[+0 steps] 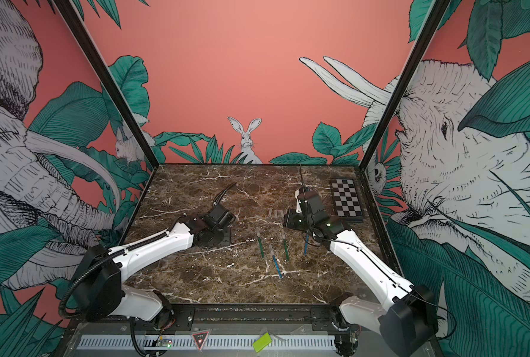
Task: Remove protective caps from carving knives
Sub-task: Place the carving knife at the center of the board.
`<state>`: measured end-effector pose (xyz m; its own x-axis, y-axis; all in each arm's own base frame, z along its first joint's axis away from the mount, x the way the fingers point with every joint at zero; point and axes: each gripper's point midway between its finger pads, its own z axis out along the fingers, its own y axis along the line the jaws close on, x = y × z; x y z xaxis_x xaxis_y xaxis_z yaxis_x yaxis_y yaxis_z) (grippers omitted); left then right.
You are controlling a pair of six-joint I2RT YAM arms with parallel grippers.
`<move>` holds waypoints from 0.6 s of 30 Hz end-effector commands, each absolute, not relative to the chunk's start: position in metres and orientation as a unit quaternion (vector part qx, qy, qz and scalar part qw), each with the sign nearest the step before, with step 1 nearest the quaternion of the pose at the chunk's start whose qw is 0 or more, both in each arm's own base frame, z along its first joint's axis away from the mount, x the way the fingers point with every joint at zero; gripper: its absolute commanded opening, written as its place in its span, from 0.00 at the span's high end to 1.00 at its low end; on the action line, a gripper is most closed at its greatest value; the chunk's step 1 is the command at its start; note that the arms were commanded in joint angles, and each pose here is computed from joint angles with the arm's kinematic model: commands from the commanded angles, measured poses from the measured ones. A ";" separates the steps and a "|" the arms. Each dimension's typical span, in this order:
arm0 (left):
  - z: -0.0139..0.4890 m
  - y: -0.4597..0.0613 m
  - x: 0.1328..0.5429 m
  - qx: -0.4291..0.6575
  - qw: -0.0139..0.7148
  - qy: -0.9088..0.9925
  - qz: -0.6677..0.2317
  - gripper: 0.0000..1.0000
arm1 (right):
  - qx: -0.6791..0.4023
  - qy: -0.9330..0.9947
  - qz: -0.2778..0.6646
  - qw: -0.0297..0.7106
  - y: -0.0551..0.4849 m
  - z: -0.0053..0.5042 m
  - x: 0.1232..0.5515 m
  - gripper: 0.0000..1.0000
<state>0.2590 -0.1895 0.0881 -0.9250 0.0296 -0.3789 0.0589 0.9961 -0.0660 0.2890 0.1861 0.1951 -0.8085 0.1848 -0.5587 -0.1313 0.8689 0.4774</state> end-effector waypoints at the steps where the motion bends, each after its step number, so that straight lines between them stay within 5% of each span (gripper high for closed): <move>1: 0.084 -0.180 0.268 0.034 0.184 0.982 -0.007 1.00 | 0.004 0.920 0.241 0.308 0.177 0.191 0.277 1.00; 18: 0.051 -0.165 0.311 0.023 0.150 0.988 0.033 1.00 | 0.004 0.927 0.244 0.286 0.170 0.173 0.254 1.00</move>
